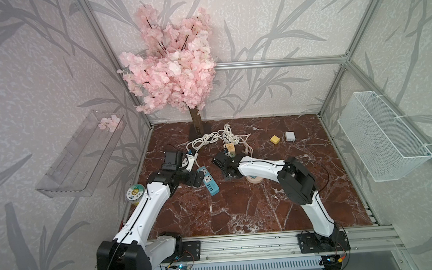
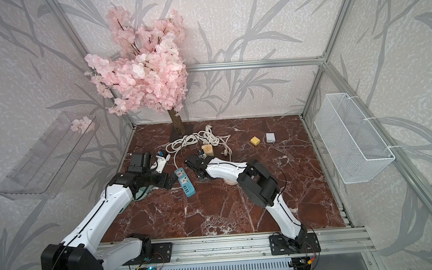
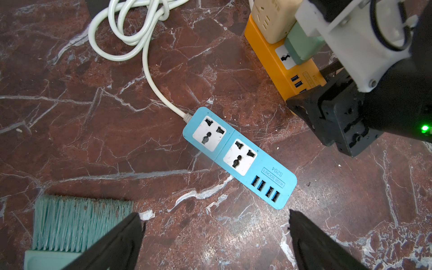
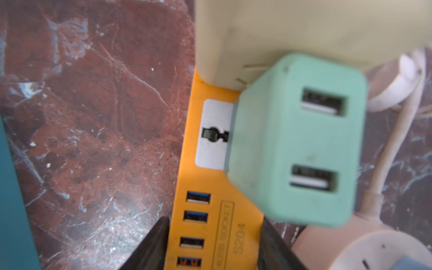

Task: Pull the plug off the socket
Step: Move the socket to the center of the board.

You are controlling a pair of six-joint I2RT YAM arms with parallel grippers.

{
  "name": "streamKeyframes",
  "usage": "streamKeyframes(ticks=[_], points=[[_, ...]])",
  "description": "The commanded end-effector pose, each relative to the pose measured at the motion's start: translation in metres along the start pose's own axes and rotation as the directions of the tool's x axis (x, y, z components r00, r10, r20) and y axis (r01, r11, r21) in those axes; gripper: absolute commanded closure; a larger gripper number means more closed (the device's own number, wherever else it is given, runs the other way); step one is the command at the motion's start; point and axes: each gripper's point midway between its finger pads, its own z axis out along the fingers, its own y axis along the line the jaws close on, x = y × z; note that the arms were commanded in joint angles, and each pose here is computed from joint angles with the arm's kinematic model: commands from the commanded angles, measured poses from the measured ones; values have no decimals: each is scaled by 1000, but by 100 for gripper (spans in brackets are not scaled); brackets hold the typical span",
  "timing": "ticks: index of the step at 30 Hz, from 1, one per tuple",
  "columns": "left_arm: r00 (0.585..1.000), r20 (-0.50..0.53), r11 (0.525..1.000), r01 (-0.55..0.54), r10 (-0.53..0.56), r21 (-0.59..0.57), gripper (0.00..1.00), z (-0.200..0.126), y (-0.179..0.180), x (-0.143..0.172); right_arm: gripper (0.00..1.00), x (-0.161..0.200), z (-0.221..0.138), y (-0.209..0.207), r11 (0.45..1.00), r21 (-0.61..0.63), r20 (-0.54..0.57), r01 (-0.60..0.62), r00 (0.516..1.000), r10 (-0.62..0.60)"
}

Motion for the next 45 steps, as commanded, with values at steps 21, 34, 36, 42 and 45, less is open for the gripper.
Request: streamKeyframes(ticks=[21, 34, 36, 42, 45], points=[[1000, -24, 999, 1, 0, 42, 3, 7, -5, 1, 56, 53, -29, 17, 970, -152, -10, 189, 981, -192], [998, -67, 992, -1, 9, 125, 5, 20, -16, 6, 55, 93, -47, 38, 923, -210, -2, 323, 944, -330], [997, -72, 991, -3, 12, 136, 5, 22, -17, 7, 53, 97, -51, 39, 920, -207, 1, 333, 940, -340], [996, -93, 980, 3, 16, 201, 8, 28, -26, 6, 35, 96, -58, 37, 921, -206, 15, 329, 943, -334], [994, -104, 974, 3, 21, 226, 12, 30, -29, 4, 29, 92, -67, 35, 920, -204, 26, 334, 942, -336]])
